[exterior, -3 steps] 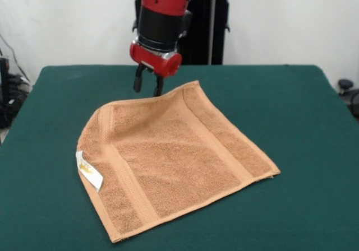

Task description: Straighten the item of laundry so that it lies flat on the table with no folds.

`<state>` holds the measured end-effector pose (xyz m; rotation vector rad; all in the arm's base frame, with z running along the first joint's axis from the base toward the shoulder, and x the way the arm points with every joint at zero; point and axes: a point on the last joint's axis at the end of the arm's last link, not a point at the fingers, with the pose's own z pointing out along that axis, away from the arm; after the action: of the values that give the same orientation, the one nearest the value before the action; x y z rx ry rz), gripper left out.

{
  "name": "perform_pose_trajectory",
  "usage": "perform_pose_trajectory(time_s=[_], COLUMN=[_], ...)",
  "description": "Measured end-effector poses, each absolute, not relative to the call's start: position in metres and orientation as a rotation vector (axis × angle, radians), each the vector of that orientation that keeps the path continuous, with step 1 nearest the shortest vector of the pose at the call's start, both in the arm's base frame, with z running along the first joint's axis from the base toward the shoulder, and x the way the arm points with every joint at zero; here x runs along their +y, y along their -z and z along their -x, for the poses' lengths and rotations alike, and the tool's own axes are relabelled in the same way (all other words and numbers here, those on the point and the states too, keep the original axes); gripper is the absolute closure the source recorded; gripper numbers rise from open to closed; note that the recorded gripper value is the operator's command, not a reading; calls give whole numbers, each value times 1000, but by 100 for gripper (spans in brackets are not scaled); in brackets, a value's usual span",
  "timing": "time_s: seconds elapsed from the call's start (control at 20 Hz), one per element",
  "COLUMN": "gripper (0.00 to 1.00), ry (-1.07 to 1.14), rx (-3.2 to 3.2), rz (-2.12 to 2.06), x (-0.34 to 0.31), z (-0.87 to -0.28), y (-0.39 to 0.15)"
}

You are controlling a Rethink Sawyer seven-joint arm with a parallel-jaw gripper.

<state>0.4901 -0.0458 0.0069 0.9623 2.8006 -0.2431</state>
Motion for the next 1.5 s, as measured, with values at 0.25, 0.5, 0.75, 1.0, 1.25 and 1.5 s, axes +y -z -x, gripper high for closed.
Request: perform_pose_trajectory(time_s=[0.25, 0.5, 0.75, 1.0, 1.25, 1.5], gripper=[0, 0, 0, 0, 0, 0], ry=[230, 228, 243, 248, 251, 240], rx=[2804, 2806, 2798, 2792, 2792, 2793], rz=[-967, -983, -1000, -1019, -1021, -1009], x=[-47, -45, -50, -54, -51, -46], z=[-493, -499, -503, -506, -507, -511], y=[-8, -20, -31, -45, -57, -60])
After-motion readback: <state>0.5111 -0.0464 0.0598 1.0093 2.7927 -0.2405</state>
